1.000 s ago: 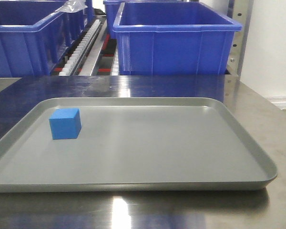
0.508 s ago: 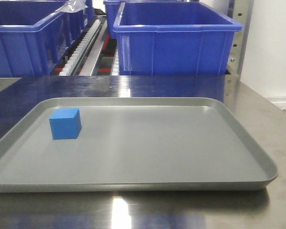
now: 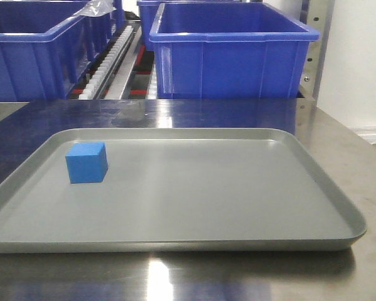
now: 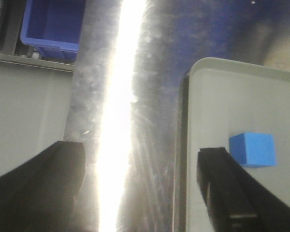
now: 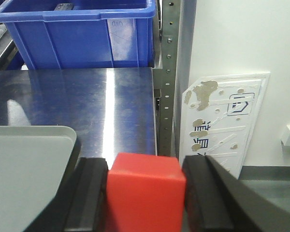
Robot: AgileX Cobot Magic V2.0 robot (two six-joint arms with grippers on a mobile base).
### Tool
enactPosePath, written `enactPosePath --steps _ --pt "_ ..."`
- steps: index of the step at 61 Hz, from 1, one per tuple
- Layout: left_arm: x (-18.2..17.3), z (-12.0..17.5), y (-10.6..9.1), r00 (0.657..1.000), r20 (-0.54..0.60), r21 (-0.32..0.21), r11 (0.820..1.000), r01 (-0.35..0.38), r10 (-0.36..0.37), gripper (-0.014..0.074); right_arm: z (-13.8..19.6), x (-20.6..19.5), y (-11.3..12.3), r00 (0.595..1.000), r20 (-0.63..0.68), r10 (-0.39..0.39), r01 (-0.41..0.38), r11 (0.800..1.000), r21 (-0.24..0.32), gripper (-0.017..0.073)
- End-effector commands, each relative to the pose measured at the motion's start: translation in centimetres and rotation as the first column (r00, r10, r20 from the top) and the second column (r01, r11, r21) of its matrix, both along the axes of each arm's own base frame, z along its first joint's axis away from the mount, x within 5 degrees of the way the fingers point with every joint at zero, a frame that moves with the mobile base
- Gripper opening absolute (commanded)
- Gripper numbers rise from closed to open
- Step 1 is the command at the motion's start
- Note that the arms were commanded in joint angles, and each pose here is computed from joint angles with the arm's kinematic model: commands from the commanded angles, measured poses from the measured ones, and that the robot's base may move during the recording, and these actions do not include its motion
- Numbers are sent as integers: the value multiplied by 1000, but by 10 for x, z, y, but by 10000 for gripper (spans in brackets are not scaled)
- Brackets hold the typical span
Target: Sort and place red and blue blocks on shelf
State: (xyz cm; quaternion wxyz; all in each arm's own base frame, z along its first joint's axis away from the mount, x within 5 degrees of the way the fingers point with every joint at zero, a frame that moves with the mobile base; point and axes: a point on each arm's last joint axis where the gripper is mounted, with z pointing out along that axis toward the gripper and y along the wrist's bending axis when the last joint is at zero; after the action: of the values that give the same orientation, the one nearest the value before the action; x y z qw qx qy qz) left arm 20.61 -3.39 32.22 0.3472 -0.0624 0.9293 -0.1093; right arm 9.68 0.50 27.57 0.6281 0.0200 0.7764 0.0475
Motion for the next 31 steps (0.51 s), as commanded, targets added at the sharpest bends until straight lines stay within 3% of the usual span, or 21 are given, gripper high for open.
enactPosePath --steps 1,15,31 --pt "10 17 -12 996 76 -25 999 40 -38 535 18 1 0 993 120 8 -6 1000 -12 49" --pt "33 11 -52 984 44 -24 985 171 -170 535 18 1 0 993 120 8 -6 1000 -12 49" --pt "52 -1 -92 965 -3 -34 964 263 -263 535 18 1 0 993 120 8 -6 1000 -12 49"
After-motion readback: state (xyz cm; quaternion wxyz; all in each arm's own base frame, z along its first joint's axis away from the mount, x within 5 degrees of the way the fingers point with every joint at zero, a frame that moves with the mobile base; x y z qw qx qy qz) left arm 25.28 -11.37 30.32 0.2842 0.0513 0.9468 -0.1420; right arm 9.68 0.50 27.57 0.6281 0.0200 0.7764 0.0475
